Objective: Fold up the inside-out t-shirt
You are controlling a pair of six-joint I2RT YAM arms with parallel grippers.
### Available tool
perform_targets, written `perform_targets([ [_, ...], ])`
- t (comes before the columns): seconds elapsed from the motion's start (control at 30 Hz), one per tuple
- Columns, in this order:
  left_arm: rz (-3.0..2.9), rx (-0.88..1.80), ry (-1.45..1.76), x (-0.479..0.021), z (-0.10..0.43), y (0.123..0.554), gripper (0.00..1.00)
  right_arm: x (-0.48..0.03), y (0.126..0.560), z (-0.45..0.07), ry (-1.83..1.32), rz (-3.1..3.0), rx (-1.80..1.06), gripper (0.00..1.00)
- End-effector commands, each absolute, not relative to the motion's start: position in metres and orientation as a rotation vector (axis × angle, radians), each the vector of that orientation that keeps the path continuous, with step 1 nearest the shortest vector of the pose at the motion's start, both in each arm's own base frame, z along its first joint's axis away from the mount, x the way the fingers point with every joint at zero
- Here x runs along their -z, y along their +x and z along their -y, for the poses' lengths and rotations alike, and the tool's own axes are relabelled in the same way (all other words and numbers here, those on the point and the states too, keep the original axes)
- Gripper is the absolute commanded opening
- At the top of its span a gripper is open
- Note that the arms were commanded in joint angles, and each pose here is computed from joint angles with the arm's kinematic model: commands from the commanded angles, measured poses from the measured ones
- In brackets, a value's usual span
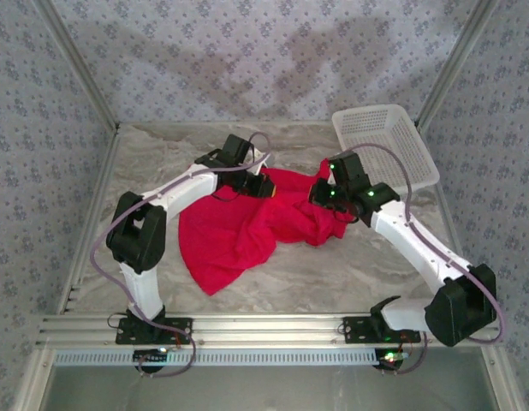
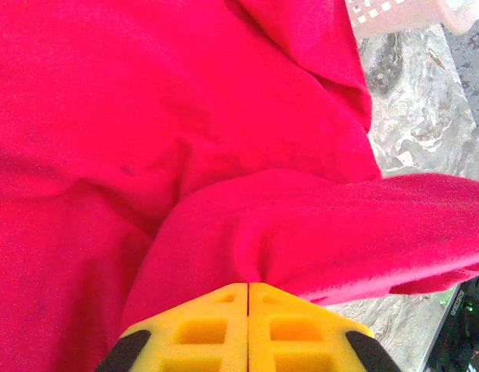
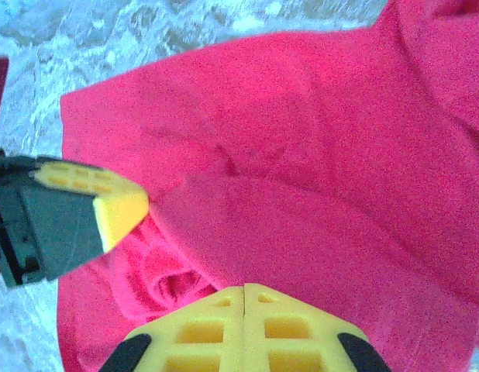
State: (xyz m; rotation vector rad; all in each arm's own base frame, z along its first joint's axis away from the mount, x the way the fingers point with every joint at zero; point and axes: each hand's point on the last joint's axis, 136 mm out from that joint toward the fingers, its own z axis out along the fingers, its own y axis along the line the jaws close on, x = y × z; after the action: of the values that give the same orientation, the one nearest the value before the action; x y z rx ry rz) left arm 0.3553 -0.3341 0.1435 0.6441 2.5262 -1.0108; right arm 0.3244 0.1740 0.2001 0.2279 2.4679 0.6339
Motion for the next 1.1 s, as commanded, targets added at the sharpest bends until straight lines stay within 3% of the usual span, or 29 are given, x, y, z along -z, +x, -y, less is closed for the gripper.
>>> perform_targets([
  [0.0, -2.508, 0.964, 0.67, -0.15, 0.332, 0.354, 0.11, -0.185, 0.335, -0.157, 0.262, -2.523, -0.528, 0.0],
  [0.13, -2.52, 0.845, 0.678, -0.148, 0.323, 0.348, 0.4, -0.17, 0.351, -0.155, 0.237, -2.544, -0.524, 0.0],
  [0.2, -2.507, 0.78, 0.716, -0.151, 0.326, 0.34, 0.45, -0.162, 0.359, -0.156, 0.247, -2.568, -0.536, 0.0],
  [0.33, -2.577, 0.717, 0.654, -0.157, 0.346, 0.315, 0.37, -0.161, 0.364, -0.161, 0.246, -2.575, -0.561, 0.0],
  [0.4, -2.659, 0.819, 0.451, -0.152, 0.363, 0.307, 0.3, -0.162, 0.364, -0.161, 0.253, -2.568, -0.567, 0.0],
  [0.47, -2.695, 0.98, 0.244, -0.139, 0.384, 0.3, 0.28, -0.164, 0.364, -0.161, 0.258, -2.565, -0.572, 0.0],
  [0.53, -2.716, 1.064, 0.129, -0.127, 0.398, 0.296, 0.34, -0.165, 0.364, -0.16, 0.259, -2.564, -0.569, 0.0],
  [0.7, -2.731, 0.981, -0.002, -0.107, 0.407, 0.307, 0.53, -0.169, 0.361, -0.159, 0.253, -2.56, -0.574, 0.0],
  [0.8, -2.692, 0.951, -0.071, -0.104, 0.409, 0.323, 0.68, -0.171, 0.359, -0.159, 0.256, -2.55, -0.58, 0.0],
  [1.0, -2.701, 0.844, -0.119, -0.084, 0.415, 0.347, 0.67, -0.171, 0.355, -0.163, 0.256, -2.545, -0.606, 0.0],
  [1.07, -2.716, 0.828, -0.129, -0.076, 0.417, 0.35, 0.56, -0.169, 0.354, -0.164, 0.252, -2.549, -0.602, 0.0],
])
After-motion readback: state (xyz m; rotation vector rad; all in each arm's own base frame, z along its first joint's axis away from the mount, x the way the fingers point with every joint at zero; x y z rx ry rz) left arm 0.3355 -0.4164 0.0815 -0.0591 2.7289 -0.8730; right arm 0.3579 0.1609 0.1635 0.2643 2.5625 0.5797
